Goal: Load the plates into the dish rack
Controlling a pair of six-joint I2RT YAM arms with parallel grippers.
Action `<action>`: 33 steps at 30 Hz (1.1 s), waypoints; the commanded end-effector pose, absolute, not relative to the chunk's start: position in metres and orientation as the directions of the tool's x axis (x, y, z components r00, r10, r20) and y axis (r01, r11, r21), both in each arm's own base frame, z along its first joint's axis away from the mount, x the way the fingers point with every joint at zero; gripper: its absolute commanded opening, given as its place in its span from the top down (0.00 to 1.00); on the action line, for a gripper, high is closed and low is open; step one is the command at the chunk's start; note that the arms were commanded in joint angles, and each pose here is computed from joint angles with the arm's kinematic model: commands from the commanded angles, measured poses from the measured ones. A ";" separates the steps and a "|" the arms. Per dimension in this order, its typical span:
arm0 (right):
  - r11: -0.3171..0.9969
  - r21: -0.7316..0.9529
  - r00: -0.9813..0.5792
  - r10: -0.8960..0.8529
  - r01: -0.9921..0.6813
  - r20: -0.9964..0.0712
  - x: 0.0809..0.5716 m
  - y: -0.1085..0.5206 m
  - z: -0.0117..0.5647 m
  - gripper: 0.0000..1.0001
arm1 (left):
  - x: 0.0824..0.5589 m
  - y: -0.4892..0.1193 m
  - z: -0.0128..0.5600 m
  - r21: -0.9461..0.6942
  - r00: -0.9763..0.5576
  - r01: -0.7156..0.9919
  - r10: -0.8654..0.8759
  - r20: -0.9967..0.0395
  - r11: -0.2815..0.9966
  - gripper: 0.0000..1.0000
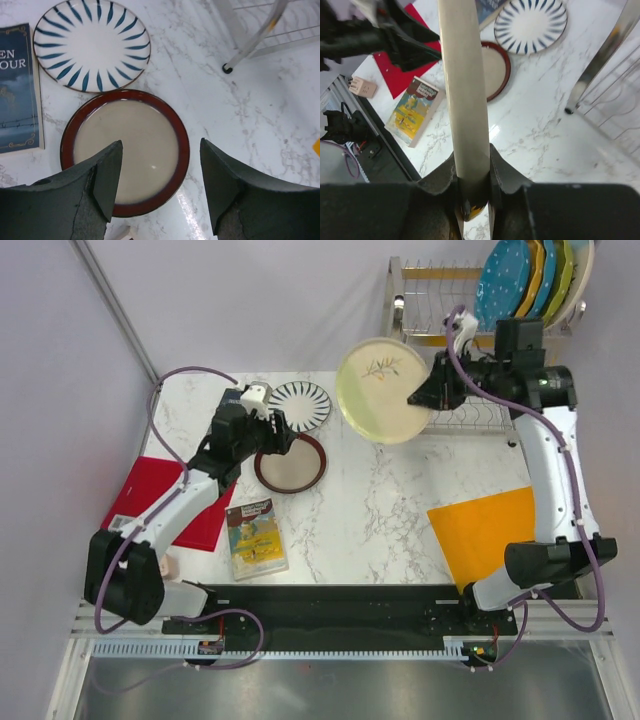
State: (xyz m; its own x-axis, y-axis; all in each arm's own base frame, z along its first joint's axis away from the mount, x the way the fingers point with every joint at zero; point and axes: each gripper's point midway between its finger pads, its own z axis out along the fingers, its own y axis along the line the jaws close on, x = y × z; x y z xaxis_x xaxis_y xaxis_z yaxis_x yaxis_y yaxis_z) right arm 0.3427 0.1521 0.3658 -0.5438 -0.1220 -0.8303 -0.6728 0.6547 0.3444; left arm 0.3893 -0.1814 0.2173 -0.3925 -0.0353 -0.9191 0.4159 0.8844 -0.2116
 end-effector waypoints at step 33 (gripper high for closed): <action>0.947 0.035 0.323 -0.074 0.319 -0.944 0.482 -0.048 0.602 1.00 | 0.439 -0.207 0.169 -0.324 -0.516 0.360 -0.103 -0.850 0.875 0.32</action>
